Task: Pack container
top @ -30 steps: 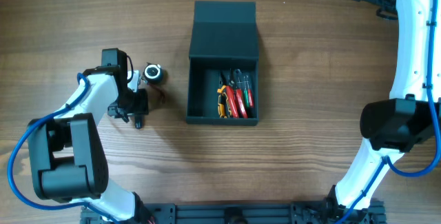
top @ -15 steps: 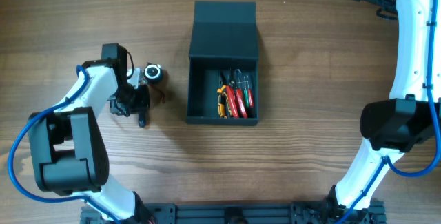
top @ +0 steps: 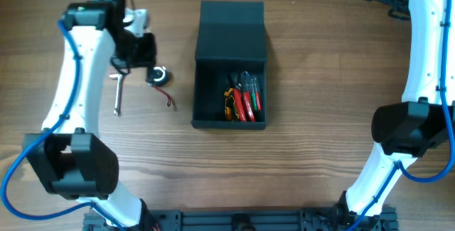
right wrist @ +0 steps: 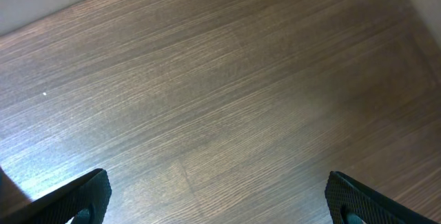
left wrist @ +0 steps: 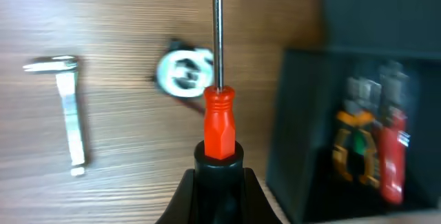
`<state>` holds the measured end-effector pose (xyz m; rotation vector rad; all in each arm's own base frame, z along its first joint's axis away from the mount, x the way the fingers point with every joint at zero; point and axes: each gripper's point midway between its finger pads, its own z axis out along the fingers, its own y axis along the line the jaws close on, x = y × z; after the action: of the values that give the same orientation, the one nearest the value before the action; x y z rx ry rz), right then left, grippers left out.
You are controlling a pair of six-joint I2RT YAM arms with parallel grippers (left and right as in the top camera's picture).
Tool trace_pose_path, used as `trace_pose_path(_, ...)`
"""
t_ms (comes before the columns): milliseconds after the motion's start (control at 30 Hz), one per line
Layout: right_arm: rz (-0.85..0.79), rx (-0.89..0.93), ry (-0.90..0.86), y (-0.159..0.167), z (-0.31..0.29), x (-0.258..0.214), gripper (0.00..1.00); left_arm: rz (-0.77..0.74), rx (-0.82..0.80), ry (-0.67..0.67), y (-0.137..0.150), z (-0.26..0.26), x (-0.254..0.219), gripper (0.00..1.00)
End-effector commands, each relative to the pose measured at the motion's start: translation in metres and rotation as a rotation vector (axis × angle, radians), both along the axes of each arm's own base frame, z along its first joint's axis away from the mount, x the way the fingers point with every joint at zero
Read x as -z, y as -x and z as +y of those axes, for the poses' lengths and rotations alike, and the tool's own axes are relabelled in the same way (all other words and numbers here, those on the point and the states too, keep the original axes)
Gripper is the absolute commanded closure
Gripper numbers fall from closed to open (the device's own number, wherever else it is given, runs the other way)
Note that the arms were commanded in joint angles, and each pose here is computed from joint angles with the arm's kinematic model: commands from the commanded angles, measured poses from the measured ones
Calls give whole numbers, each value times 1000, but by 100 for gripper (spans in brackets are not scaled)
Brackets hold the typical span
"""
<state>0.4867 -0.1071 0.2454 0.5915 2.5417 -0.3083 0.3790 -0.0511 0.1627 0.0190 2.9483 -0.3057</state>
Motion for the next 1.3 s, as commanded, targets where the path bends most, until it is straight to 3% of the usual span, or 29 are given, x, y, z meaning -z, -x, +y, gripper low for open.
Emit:
trace_pose_path(0, -36, 7, 23, 2, -2, -17, 0, -51, 164, 93, 14, -71, -25, 96)
trace_pose_path(100, -36, 7, 23, 2, -2, -17, 0, -88, 334, 101, 29, -133, -28, 96)
trace_pose_path(300, -37, 7, 23, 2, -2, -17, 0, -97, 438, 40, 51, -170, -23, 96)
trace_pose_path(767, -36, 7, 22, 2, -2, -17, 0, 27, 438, -46, 65, -156, 70, 96)
trace_pose_path(1267, -36, 7, 22, 2, -2, -17, 0, 50, 428, -129, 68, -140, 123, 96)
